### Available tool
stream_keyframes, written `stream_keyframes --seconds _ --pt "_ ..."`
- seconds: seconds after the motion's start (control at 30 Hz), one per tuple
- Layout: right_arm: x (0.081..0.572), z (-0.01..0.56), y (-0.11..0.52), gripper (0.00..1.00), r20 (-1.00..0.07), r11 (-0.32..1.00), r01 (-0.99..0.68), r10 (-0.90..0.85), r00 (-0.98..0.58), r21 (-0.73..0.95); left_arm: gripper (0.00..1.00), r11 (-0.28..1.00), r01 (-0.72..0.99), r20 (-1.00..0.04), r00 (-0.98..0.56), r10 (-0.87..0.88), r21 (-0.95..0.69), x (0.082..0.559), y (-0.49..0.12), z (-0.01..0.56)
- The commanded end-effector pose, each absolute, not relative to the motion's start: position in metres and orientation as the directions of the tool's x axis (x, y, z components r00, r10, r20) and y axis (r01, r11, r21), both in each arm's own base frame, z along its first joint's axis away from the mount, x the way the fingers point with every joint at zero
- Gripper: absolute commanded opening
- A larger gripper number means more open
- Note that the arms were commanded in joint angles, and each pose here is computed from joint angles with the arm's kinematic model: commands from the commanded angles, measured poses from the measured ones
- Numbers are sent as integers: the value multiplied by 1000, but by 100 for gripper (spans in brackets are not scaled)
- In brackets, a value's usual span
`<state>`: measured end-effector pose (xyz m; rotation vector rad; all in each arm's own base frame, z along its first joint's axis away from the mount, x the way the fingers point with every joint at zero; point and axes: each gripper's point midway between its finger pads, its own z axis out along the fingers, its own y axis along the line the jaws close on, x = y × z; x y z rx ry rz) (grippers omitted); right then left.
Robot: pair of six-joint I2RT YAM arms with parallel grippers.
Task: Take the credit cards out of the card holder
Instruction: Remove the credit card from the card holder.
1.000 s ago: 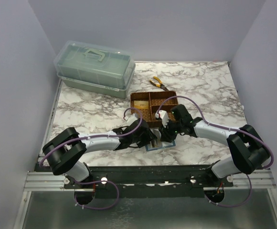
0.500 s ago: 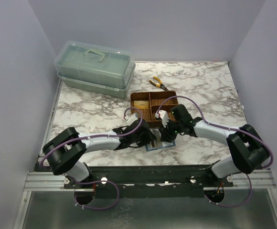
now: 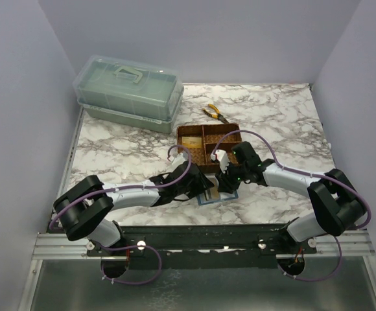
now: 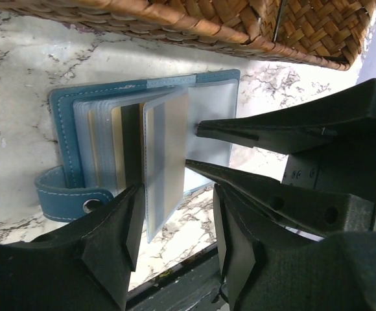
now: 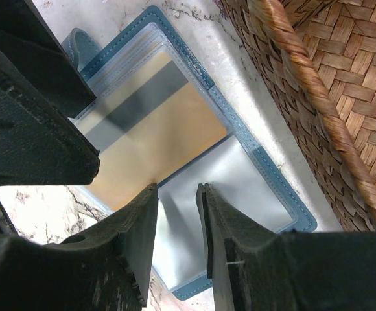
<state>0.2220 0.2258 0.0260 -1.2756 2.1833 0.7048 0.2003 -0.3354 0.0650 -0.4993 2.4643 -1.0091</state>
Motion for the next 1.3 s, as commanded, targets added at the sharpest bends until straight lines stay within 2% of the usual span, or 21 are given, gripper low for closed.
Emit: stream_keyframes --seconds 0.0,0.33,0.57,0.83,1.27 --pt "224 26 224 39 -644 424 -888 -632 -431 178 52 653 -144 -250 -846 -471 -743 201 -341 65" --pt "223 29 225 39 -648 421 -888 -628 -431 183 50 610 -98 -256 -847 -466 -786 201 -348 80" --pt "223 45 227 43 -678 424 -882 -587 -442 208 50 556 -60 -249 -851 -462 -829 198 -352 85" --pt "239 57 214 43 -701 490 -848 -533 -473 200 50 522 -26 -248 -859 -448 -853 202 -366 89" --pt "244 73 205 42 -692 521 -778 -415 -590 351 53 487 5 -217 -898 -382 -874 202 -396 91"
